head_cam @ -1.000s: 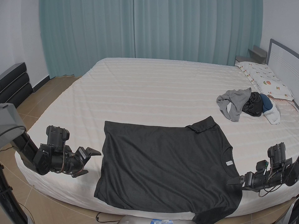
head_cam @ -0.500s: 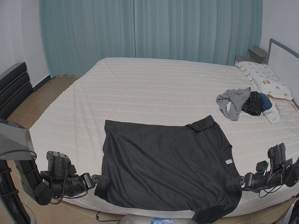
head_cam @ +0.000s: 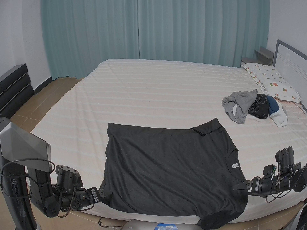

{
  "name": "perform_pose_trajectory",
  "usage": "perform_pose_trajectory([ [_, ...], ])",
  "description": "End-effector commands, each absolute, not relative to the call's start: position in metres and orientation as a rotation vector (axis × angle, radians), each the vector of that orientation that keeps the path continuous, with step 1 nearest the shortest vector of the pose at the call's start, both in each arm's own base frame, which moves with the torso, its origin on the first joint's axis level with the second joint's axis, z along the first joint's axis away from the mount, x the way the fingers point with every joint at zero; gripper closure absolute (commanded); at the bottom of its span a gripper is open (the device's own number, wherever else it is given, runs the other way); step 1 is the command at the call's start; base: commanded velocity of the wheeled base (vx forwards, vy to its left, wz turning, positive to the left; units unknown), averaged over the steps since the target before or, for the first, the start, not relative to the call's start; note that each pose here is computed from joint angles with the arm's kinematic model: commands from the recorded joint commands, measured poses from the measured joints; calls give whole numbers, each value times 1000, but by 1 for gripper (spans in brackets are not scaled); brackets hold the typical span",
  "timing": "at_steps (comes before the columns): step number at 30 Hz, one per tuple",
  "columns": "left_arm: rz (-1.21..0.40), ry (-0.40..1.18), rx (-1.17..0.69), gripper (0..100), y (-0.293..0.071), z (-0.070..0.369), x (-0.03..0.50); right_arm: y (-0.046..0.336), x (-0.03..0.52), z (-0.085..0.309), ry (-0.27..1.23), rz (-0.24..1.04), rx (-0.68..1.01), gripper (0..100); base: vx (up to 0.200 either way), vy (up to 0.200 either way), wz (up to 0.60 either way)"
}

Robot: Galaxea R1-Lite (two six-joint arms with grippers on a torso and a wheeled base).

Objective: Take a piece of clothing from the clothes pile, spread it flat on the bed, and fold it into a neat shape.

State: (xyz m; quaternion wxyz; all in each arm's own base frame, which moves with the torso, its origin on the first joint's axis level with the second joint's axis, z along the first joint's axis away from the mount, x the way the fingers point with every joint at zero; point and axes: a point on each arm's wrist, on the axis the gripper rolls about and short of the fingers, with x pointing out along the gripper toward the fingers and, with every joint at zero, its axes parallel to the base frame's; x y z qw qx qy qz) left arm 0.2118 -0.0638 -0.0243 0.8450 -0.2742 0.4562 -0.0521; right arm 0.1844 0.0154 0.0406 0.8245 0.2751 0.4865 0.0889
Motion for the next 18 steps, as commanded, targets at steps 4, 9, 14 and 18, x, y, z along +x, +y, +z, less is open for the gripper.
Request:
perform_pose_trajectory([
  [4, -88, 973, -587, 100, -61, -28, 212, 15, 183, 44, 1019, 195, 583, 0, 0, 0, 0],
  [9, -82, 973, -592, 100, -60, -28, 213, 15, 183, 44, 1019, 193, 584, 0, 0, 0, 0],
  [14, -67, 987, -587, 100, -58, -29, 208, 14, 183, 44, 1016, 187, 588, 0, 0, 0, 0],
  [18, -31, 970, -570, 100, -54, -24, 202, 14, 183, 44, 1016, 187, 588, 0, 0, 0, 0],
])
